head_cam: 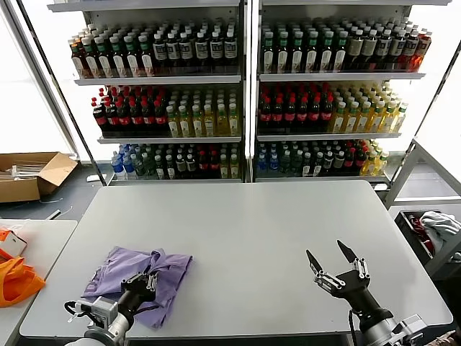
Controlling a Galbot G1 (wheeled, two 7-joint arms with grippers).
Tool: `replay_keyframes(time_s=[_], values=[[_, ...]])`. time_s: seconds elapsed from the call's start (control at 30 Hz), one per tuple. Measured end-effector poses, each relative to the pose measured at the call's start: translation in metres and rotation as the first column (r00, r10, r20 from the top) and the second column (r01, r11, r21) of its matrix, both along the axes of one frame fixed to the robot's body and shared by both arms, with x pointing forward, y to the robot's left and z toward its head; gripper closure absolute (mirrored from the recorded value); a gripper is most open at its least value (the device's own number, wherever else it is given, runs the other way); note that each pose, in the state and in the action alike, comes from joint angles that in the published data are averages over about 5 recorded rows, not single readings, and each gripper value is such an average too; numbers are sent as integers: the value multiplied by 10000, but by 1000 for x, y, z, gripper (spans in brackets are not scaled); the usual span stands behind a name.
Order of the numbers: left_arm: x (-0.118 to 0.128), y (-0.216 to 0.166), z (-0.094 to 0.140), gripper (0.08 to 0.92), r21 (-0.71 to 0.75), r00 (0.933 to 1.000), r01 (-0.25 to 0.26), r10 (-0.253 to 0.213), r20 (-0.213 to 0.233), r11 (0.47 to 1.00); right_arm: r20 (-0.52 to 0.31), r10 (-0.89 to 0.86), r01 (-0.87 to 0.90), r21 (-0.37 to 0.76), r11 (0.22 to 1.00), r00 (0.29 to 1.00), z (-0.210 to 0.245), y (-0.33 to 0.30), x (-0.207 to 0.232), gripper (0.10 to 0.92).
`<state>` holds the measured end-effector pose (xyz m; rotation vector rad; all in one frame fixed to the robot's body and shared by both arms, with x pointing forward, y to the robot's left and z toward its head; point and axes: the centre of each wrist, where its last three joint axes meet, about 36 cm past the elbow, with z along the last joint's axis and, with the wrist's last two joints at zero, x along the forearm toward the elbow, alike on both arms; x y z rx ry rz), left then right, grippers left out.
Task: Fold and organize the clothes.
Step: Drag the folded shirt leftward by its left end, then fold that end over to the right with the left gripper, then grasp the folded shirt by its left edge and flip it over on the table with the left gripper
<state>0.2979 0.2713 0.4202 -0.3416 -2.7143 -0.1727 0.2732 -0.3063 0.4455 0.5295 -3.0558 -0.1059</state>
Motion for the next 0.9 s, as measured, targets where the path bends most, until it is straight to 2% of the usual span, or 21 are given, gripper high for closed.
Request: replay_keyframes(time_s=[0.13,0.37,0.63,0.8,0.9], values=[[-2,-6,-2,746,-139,9999,69,-71,-104,9999,16,90,-90,6,10000,10000,2,2,1,200],[-3,-9,1,547,-232,9999,61,-63,-101,9997,75,128,-128,46,9999,9999,4,4,2,200],[-7,-4,19,313,-337,9997,25,-16,261,9994,88,149,-150,60,9999,9998,5,4,3,200],[1,16,35,196,-124,9974,-277,285,665,9995,43,200,-200,79,9998,9998,3,4,4,200],[11,37,41,179,45,9959,-614,609,663,9981,33,222,-223,87,9997,9997,2,5,5,200]])
